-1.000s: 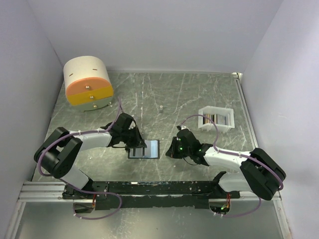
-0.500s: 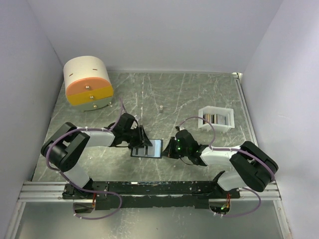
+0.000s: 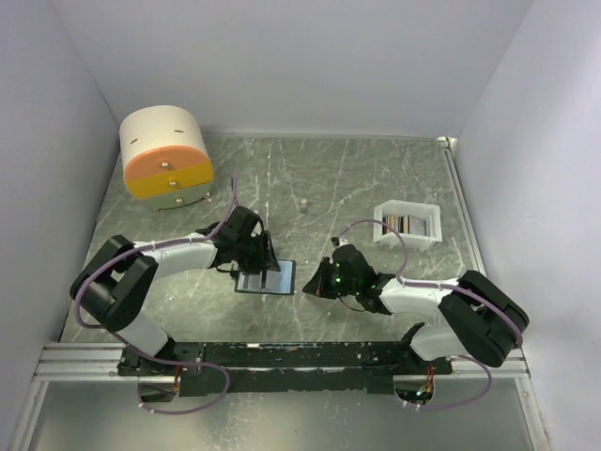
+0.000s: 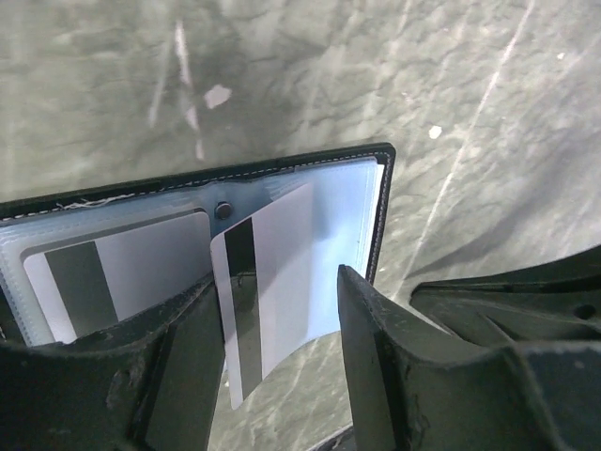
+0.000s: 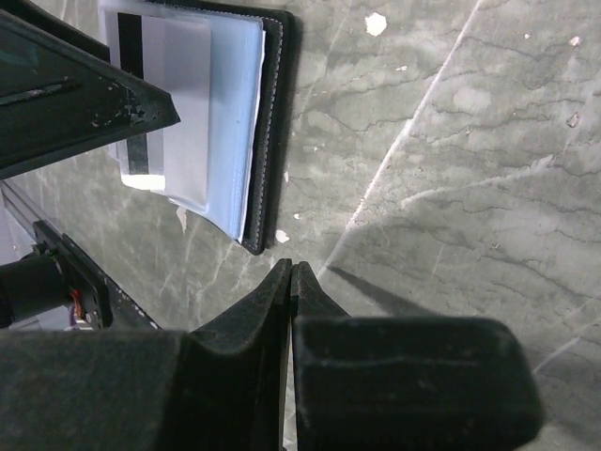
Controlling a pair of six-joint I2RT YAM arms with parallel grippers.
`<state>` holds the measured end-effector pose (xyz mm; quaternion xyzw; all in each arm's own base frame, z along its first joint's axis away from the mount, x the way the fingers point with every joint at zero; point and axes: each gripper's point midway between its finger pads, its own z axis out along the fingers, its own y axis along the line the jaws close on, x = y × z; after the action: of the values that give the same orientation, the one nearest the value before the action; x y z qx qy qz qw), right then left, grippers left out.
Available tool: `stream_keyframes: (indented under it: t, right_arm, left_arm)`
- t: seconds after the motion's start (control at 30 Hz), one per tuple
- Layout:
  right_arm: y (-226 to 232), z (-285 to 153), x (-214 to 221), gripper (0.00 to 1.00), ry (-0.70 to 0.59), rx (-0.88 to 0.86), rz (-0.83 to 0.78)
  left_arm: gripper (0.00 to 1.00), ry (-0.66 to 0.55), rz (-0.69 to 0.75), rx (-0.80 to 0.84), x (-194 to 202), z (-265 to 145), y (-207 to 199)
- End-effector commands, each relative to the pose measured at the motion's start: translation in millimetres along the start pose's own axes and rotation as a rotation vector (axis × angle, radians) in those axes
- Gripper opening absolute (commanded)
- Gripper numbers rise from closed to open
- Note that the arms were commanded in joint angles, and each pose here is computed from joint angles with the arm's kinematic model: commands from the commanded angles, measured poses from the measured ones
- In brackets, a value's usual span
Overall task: Put the credit cards into the card holder
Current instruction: Insert the credit card into the card holder.
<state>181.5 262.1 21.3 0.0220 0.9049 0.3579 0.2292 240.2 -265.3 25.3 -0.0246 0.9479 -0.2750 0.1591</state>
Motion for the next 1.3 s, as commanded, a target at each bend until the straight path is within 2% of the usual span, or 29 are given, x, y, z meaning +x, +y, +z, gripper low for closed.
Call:
stream_keyframes:
  t: [0.0,0.37,0.6,0.73,0.87,1.0,1.27]
  right_arm:
    - [4,-4,-1,0.03,-0.014,-0.019,-0.014]
    - [12,-9,-7,0.03,-0.032,-0.039,-0.025]
    - [12,-12,-6,0.03,-0.038,-0.047,-0.023]
    - [13,-12,-7,0.03,-0.037,-0.05,-0.032]
    - [17,-10,-7,0.03,-0.034,-0.063,-0.03]
    - [19,-8,-7,0.03,-0.024,-0.07,-0.033]
    - [21,1,-11,0.04,-0.027,-0.063,-0.044]
  left_arm:
    - [0.6,-0.02,0.037,-0.166,-2,-13,29]
    - [0.64,-0.025,0.078,-0.198,-15,-24,22]
    - [0.61,-0.062,0.096,-0.277,-31,-39,25]
    - [0.59,0.011,0.087,-0.246,-24,-34,21]
    - [0.52,-0.007,0.081,-0.229,-20,-36,22]
    - [0.58,0.004,0.092,-0.21,-15,-33,24]
    - [0.55,0.01,0.09,-0.184,-8,-20,28]
